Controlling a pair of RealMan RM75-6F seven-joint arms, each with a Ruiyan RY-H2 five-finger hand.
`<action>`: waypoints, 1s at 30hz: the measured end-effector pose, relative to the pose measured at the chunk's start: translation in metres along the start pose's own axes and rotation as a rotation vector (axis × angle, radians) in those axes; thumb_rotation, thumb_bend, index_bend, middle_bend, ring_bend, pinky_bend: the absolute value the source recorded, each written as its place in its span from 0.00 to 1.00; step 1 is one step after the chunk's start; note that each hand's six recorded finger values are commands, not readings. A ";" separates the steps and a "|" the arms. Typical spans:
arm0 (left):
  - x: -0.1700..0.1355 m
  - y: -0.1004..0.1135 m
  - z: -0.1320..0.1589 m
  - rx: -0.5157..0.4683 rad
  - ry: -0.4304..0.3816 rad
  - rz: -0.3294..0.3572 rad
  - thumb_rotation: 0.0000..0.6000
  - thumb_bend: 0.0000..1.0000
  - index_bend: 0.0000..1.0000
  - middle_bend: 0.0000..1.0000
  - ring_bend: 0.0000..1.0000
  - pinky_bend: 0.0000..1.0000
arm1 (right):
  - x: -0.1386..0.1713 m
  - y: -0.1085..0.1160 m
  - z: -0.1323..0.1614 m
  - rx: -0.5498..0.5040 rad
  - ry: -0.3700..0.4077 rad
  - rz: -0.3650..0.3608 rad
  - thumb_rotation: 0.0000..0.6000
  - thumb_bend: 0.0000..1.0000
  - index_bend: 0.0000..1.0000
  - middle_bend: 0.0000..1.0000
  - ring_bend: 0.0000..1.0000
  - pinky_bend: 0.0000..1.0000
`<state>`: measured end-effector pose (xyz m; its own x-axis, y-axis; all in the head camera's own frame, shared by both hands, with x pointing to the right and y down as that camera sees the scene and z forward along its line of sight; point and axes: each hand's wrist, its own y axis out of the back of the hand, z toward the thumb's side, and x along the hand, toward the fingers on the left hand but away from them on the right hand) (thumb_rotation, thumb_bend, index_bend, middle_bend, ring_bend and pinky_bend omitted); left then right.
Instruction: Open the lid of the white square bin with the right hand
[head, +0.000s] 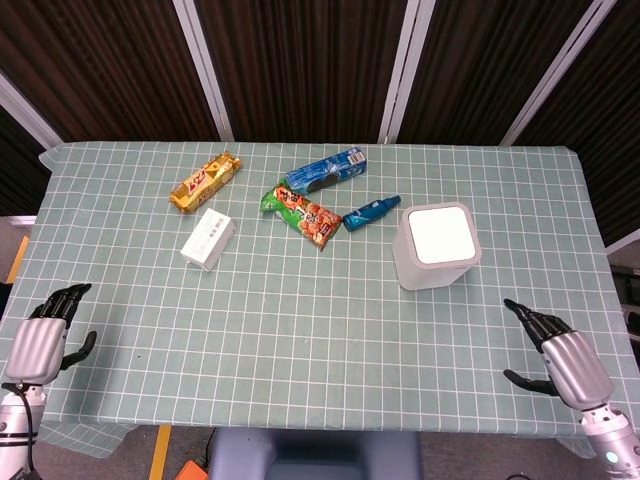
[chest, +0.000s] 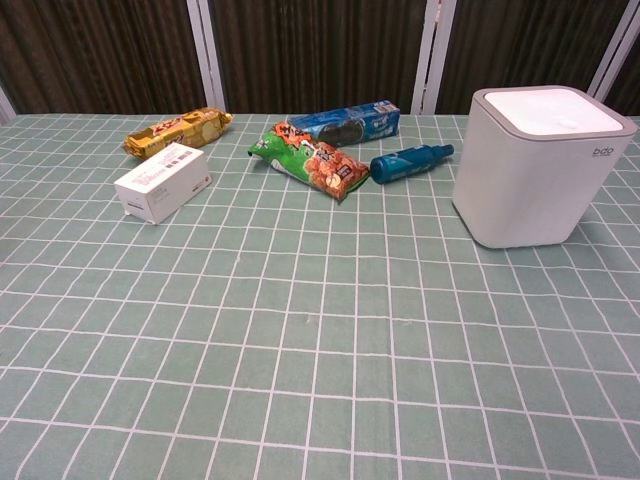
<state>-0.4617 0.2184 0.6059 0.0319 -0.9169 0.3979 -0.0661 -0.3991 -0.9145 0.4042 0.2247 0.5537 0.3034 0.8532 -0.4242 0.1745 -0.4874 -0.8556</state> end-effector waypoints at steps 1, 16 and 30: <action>0.000 0.002 -0.001 -0.004 0.002 0.007 1.00 0.38 0.12 0.14 0.14 0.32 | -0.001 0.002 0.000 0.012 -0.004 0.015 1.00 0.25 0.00 0.50 0.68 0.70; -0.001 0.007 -0.005 -0.036 0.008 0.008 1.00 0.38 0.12 0.14 0.14 0.32 | -0.071 0.026 0.006 0.170 -0.147 0.131 1.00 0.55 0.00 0.73 0.88 0.83; -0.001 0.007 -0.004 -0.028 0.002 0.011 1.00 0.38 0.12 0.14 0.14 0.32 | -0.122 0.019 0.032 0.162 -0.173 0.282 1.00 0.55 0.00 0.73 0.88 0.83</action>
<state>-0.4658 0.2167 0.5991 0.0287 -0.9211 0.3882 -0.0941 -0.3891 -0.9164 0.3404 0.1176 0.5798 0.1528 0.7154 -0.6818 -0.0482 -0.6837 -0.7282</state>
